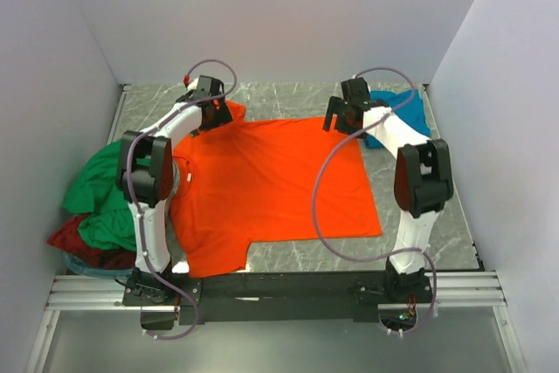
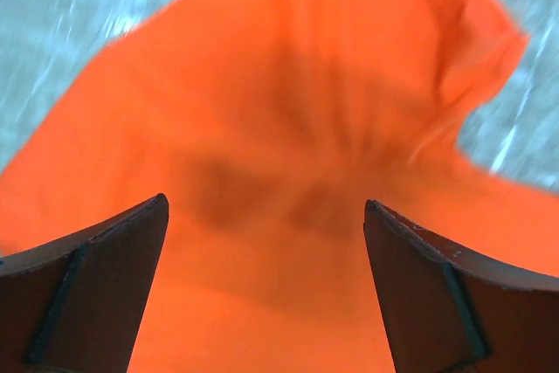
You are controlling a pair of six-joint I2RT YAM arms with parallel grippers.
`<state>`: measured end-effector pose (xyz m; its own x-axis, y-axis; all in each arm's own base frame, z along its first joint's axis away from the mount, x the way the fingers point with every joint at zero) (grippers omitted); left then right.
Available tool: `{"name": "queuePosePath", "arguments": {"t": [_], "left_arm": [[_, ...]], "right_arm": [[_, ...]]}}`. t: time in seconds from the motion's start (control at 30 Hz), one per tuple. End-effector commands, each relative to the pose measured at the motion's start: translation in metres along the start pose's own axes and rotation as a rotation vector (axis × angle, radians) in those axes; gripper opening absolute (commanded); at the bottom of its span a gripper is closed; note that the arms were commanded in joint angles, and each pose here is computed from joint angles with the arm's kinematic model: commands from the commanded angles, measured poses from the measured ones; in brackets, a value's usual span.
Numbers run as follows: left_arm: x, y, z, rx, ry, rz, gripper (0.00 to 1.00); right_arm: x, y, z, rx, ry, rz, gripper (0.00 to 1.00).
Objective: Fold and stack the t-shirts
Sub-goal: Flatten the tshirt out
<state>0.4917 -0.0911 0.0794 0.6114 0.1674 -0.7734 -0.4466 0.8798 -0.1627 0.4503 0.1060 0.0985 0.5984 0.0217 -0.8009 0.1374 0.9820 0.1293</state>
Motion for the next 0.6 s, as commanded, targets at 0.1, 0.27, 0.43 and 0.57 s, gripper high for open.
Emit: {"name": "queuePosePath", "arguments": {"t": [0.1, 0.27, 0.43, 0.57], "left_arm": [[0.028, -0.014, 0.016, 0.040, 0.008, -0.015, 0.99], [0.062, -0.018, 0.002, 0.051, 0.095, -0.018, 0.99], [0.079, -0.023, -0.003, 0.067, 0.124, -0.030, 0.99], [0.083, -0.024, -0.002, 0.067, 0.128, -0.032, 0.99]], "right_arm": [[0.027, 0.002, 0.013, -0.051, 0.038, -0.059, 0.94], [0.048, 0.007, 0.009, -0.071, 0.087, -0.046, 0.94], [0.065, 0.009, 0.011, -0.095, 0.125, -0.054, 0.92], [0.066, 0.005, 0.012, -0.108, 0.198, -0.095, 0.92]]}}
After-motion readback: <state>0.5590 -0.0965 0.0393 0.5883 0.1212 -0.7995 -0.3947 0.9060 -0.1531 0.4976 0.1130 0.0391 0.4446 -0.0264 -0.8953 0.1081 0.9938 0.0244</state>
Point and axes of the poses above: each gripper's point midway between its finger pads, its own x axis out along the fingers, its own y axis along the line the jaws close on, z = x × y, the point moved 1 cm from there along -x, back along the fingers, and after that the axes turned 3 degrees about -x, right-handed, at the moved point
